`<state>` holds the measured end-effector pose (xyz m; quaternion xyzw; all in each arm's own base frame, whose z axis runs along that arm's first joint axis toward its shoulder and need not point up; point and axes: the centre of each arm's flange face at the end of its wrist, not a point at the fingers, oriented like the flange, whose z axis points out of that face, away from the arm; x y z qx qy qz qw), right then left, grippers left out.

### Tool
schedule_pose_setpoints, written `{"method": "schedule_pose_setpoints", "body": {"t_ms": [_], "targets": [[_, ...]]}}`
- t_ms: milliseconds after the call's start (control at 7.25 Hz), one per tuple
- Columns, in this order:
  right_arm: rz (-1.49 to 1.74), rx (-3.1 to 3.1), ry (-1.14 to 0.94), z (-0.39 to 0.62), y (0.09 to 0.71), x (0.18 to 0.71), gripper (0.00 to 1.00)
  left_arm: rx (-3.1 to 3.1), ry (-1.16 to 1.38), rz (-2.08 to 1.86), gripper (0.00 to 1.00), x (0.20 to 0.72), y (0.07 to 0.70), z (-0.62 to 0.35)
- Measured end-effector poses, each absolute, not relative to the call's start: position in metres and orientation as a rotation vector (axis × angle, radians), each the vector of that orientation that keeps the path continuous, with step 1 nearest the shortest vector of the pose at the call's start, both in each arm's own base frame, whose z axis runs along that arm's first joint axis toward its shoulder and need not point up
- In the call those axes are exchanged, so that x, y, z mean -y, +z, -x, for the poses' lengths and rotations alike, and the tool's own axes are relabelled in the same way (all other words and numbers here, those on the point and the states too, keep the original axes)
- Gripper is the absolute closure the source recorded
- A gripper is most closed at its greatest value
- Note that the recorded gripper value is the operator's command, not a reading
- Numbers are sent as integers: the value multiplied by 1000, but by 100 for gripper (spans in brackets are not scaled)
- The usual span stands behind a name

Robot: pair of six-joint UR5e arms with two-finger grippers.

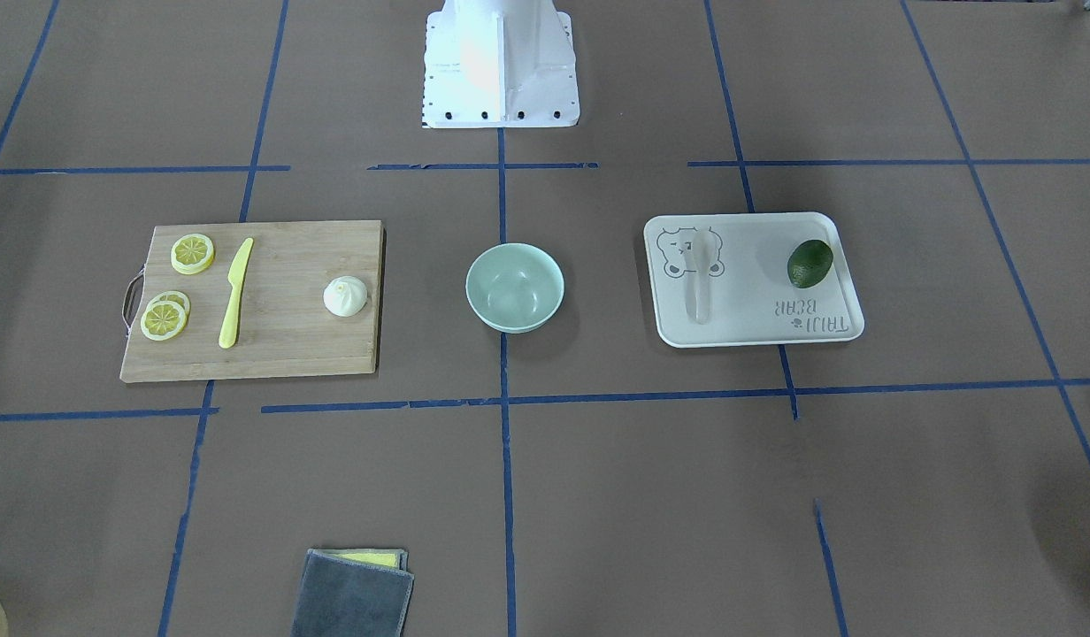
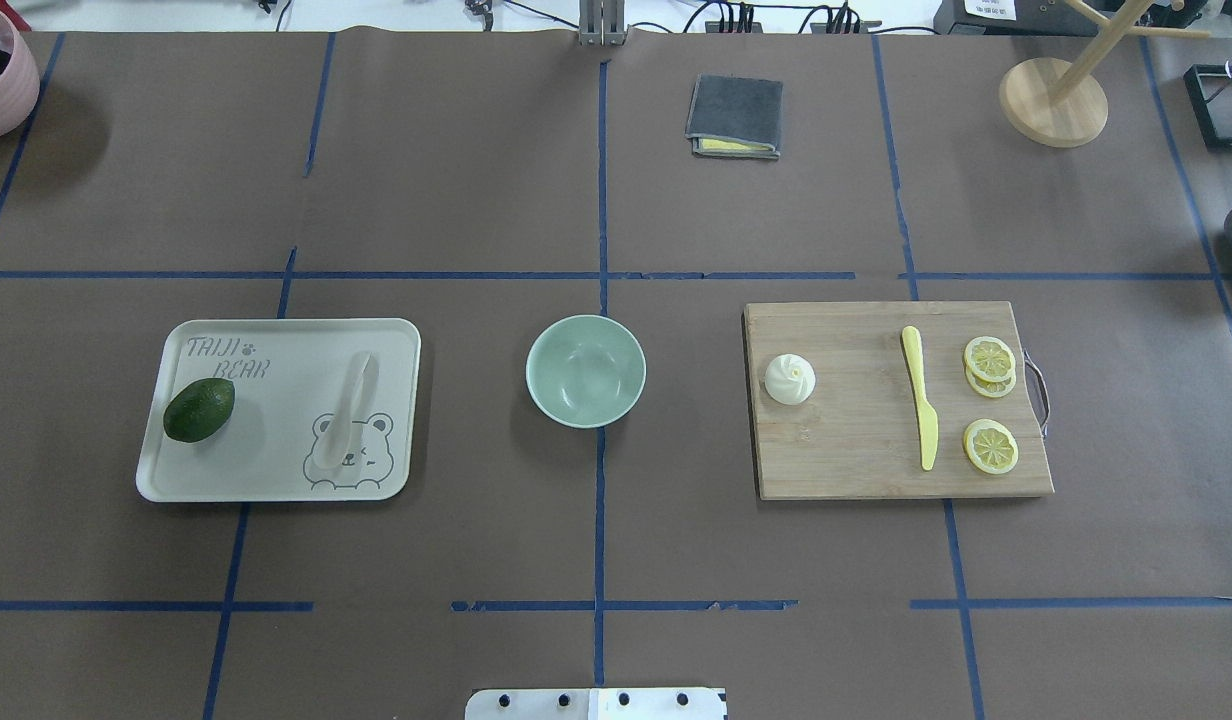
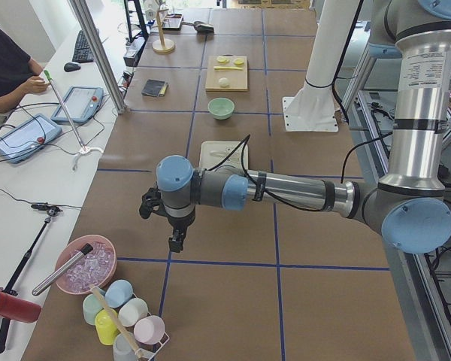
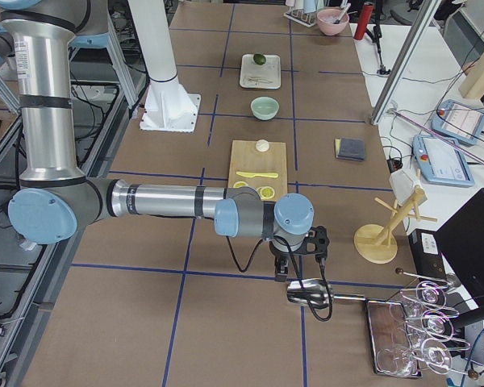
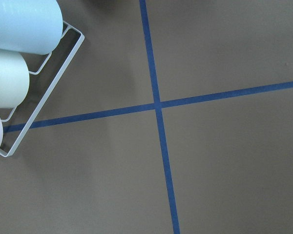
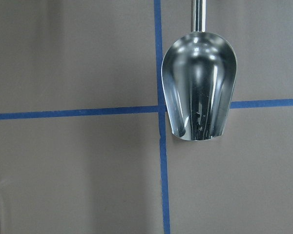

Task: Put spoon and bun in bowl

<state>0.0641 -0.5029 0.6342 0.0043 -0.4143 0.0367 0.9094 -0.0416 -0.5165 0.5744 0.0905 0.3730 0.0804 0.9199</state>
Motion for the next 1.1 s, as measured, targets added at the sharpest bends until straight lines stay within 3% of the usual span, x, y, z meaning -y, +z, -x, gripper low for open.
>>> {"method": "schedule_pose_setpoints", "body": {"t_ms": [552,1103], "targets": [[-154,867,0,-35,582,526,0,-837,195,-261,0,543,436,-76],[-144,882,-38,7,563,536,0,-905,101,-198,0,530,375,-211]]}}
